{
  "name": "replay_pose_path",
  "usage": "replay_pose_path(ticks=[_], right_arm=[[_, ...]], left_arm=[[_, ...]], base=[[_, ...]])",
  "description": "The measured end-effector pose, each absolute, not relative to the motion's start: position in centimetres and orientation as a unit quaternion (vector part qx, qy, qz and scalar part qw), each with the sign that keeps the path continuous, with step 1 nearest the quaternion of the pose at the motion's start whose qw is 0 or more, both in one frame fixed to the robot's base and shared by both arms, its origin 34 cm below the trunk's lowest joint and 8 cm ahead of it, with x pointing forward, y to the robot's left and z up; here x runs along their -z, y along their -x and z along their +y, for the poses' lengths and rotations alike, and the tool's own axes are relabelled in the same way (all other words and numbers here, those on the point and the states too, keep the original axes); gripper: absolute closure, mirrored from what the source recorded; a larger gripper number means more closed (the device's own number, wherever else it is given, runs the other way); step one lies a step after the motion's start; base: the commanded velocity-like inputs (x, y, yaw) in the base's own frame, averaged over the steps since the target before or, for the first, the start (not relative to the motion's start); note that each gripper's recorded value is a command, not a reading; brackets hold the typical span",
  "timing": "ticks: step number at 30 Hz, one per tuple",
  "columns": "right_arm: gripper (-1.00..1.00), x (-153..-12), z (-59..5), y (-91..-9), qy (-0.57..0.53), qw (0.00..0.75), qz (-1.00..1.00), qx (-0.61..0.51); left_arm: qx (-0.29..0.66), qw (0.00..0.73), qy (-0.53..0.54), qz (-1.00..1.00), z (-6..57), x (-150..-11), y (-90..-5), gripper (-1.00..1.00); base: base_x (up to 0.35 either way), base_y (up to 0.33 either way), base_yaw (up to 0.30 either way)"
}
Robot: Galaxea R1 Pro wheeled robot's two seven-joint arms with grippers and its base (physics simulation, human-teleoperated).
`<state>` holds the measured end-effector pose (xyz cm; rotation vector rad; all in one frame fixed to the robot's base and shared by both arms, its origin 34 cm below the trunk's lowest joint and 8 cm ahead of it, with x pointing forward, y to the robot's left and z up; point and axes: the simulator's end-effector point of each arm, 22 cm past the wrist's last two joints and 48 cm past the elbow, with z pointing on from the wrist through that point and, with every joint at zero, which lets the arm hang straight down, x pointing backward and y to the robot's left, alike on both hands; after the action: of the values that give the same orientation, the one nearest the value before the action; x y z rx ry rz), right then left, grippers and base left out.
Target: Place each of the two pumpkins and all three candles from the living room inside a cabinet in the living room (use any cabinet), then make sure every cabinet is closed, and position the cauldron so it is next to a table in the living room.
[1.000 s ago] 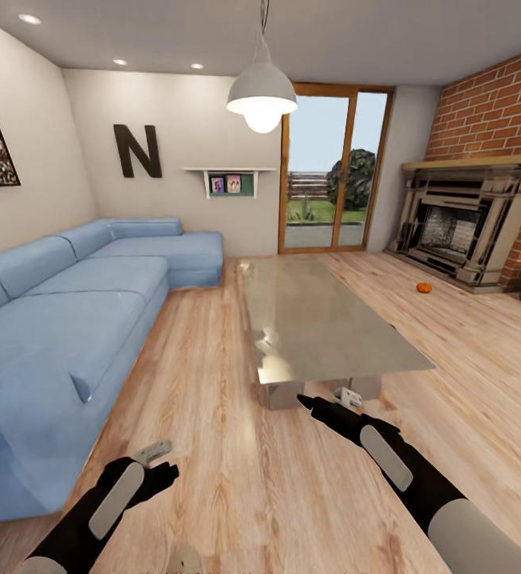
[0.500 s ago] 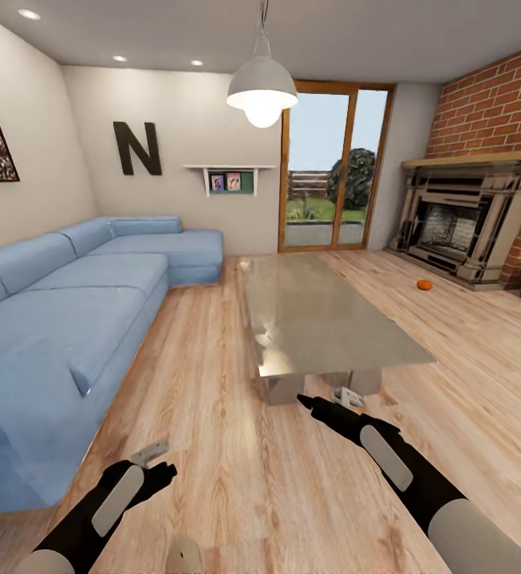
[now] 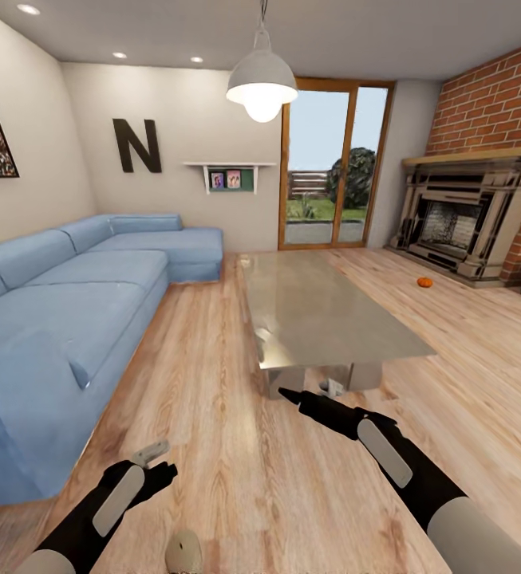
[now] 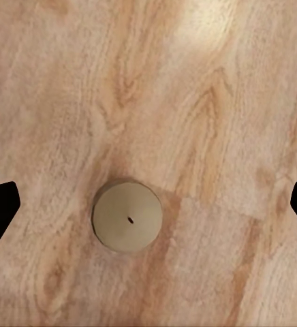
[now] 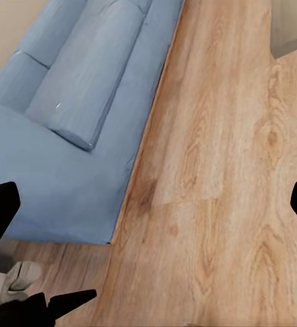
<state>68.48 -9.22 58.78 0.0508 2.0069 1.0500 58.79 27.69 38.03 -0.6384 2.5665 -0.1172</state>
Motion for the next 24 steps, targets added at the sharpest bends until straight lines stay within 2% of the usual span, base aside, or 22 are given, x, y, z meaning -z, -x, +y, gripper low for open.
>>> replay_pose_path(ticks=[24], right_arm=[[-1.0, -52.3, -9.5, -67.6, -0.035, 0.408, 0.813, -0.415]], left_arm=[[0.04, 0.23, 0.234, 0.944, 27.6, -32.7, -57.3, -1.0]], base=[[0.0, 0.0, 0.0]])
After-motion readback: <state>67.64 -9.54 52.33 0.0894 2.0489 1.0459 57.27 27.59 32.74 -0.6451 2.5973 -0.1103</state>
